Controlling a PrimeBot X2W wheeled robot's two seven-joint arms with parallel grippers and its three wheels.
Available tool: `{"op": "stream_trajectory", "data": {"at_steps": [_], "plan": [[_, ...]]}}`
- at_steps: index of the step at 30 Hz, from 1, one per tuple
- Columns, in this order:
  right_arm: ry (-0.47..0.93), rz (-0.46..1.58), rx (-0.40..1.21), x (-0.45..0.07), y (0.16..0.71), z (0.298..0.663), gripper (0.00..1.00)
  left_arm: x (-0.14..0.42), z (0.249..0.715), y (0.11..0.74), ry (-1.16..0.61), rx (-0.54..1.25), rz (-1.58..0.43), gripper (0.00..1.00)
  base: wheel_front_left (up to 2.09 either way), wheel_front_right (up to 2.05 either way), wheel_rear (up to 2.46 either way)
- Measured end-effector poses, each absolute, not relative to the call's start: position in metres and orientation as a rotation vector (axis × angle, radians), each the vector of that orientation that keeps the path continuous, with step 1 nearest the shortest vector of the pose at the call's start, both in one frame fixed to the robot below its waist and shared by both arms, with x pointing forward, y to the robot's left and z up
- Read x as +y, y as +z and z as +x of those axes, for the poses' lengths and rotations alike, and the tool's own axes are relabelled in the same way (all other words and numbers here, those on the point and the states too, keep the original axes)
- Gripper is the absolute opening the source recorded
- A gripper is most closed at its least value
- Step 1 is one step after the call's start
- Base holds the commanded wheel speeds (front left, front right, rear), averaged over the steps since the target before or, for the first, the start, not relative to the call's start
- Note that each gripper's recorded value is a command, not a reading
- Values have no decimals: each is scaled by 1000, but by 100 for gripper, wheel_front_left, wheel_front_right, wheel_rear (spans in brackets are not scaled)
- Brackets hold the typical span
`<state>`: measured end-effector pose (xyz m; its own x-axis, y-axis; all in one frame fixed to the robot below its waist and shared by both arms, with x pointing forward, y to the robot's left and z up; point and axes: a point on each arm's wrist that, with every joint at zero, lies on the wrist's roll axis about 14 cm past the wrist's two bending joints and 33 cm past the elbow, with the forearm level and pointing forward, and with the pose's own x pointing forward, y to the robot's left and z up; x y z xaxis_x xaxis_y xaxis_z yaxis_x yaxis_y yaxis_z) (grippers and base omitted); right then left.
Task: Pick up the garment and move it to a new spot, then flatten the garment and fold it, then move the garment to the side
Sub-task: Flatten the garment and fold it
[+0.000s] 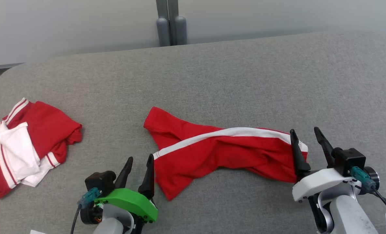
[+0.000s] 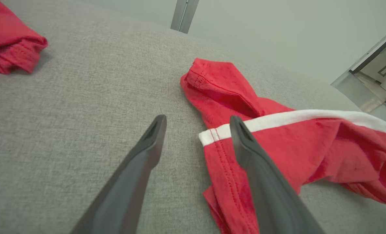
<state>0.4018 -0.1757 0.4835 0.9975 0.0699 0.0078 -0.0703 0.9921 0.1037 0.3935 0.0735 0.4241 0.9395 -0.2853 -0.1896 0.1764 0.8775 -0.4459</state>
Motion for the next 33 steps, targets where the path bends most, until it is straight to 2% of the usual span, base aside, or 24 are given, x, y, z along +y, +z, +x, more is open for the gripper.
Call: {"op": "stream_trajectory", "data": {"at_steps": [10,31,32,33], "plan": [[-30,86,24,-211,472,399,100,41,396,390,-300,397,-565,100,0,0,0],[-40,86,28,-215,470,403,100,31,405,392,-325,396,-599,100,0,0,0],[-42,87,29,-215,470,403,100,31,408,394,-326,385,-598,61,0,0,0],[-43,88,29,-215,470,403,100,31,409,396,-330,378,-596,35,0,0,0]]}}
